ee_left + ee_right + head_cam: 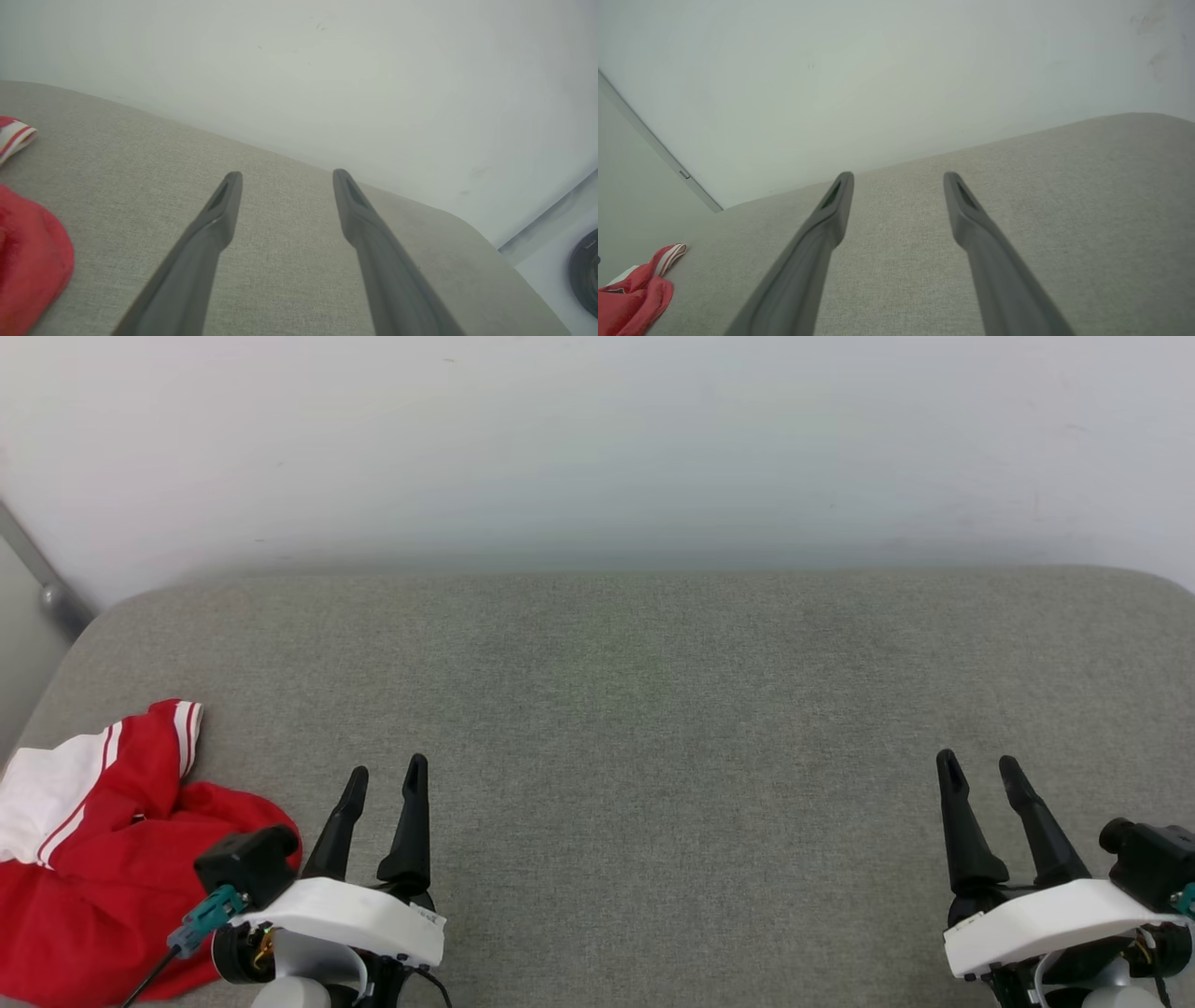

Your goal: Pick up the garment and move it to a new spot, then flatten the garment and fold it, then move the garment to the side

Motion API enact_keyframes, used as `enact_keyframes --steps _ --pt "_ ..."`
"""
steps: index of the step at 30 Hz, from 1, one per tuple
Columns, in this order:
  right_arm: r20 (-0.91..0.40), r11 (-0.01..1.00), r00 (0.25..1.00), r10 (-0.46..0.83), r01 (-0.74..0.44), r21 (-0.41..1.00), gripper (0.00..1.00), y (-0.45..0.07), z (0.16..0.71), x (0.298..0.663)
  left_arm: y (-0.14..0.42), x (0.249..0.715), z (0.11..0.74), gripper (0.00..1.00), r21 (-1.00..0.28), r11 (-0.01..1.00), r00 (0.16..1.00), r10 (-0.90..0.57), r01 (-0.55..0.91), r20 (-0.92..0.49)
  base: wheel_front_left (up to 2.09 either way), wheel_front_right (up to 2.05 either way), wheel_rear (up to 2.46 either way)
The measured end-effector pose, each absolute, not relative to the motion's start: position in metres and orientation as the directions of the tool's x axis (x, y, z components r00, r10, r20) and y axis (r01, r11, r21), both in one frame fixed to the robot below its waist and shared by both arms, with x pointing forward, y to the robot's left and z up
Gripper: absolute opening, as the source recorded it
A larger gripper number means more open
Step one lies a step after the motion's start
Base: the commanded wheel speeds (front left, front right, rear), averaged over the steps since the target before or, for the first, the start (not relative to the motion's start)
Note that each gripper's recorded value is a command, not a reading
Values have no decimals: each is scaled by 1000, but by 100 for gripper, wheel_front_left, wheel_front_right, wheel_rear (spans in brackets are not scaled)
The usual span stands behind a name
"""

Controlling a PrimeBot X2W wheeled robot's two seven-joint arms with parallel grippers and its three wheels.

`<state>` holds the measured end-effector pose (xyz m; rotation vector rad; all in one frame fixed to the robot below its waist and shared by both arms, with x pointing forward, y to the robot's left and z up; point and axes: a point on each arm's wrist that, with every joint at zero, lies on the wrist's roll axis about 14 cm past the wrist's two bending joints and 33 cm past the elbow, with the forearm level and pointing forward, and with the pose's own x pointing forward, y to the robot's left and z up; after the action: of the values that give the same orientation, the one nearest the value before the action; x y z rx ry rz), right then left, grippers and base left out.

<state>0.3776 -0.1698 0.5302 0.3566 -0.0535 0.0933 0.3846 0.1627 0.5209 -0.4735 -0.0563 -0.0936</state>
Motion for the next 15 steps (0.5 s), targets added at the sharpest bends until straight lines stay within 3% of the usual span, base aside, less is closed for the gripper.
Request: enact_keyframes --steps 4,5,15 --pt "64 944 995 83 -99 315 100 -170 530 377 163 384 520 100 -409 907 994 -81 105 76 0 0 0" --pt "53 957 995 86 -97 272 100 -170 527 376 161 384 520 100 -346 931 992 -92 115 81 0 0 0" --pt "34 971 995 89 -95 217 100 -170 521 372 157 383 522 100 -253 959 989 -109 130 96 0 0 0"
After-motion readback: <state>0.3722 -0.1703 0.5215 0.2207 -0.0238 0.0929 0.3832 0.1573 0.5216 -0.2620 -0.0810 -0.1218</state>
